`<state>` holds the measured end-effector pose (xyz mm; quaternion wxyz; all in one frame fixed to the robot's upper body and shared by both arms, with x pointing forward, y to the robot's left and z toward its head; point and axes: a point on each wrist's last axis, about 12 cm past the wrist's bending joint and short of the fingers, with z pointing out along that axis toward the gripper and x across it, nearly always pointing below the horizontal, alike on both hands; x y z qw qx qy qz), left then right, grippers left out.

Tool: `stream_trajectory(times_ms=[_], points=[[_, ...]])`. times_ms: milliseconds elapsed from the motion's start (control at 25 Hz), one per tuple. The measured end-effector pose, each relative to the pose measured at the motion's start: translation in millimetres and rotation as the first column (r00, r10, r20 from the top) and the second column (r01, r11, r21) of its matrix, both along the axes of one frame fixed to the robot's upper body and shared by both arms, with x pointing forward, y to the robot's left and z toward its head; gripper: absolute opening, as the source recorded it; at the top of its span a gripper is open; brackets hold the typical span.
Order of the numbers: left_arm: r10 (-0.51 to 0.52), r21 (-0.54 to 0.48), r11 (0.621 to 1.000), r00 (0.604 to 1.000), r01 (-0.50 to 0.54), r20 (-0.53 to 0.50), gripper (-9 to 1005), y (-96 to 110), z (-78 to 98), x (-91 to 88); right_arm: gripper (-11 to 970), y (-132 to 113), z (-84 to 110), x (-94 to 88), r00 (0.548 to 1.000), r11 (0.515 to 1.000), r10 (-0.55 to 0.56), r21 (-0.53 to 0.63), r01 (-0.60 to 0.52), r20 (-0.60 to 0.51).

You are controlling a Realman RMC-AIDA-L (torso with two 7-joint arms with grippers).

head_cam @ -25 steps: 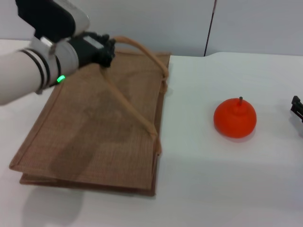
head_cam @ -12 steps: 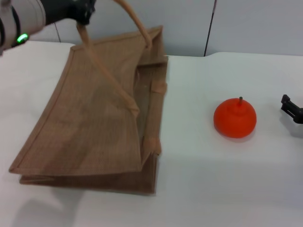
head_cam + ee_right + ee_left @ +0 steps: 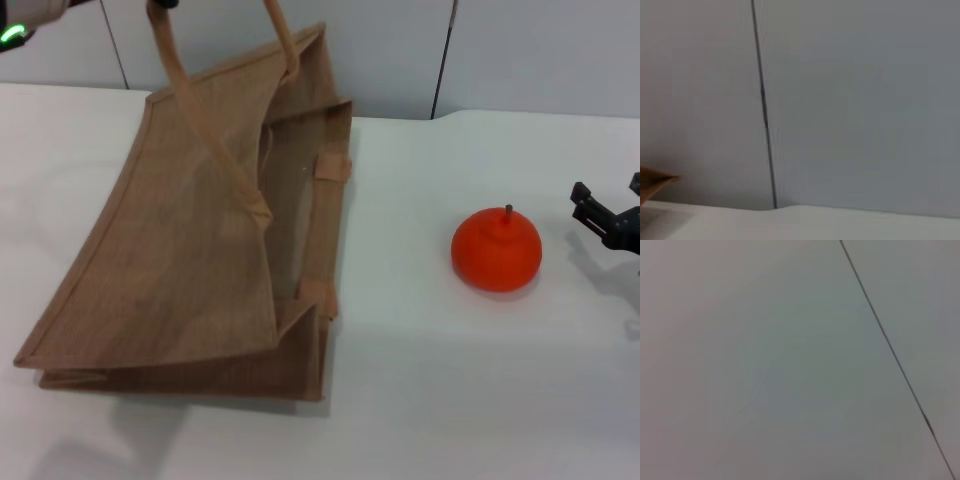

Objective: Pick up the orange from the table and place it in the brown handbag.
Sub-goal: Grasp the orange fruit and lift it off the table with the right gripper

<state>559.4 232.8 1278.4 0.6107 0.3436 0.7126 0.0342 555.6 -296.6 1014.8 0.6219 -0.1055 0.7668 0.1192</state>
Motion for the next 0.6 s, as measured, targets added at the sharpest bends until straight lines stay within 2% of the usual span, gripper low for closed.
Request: stream_trajectory(times_ms=[200,400,560,600], points=[[-0.006,0.011,1.0,1.0,0.006,0.013,114,0.1,6.9,-4.1,882,1.7,4.0,-2.7,0.999,0.999,0.039,0.011,-0.039,0.035],[0.006,0.018,1.0,1.0,-0.006,0.02,114,4.9,10.6,-5.3,882,-2.6,14.4,-10.8,0.989,0.992,0.096,0.072,-0.104,0.11],[0.007,0.024,1.0,1.0,-0.008,0.018,113,6.0,10.3,-5.4,882,-10.4,27.8,-21.7,0.964,0.965,0.205,0.129,-0.228,0.172],[0.008,0.026,1.0,1.0,-0.009,0.018,113,6.1,10.3,-5.4,883,-10.4,27.8,-21.7,0.964,0.965,0.205,0.129,-0.228,0.172]])
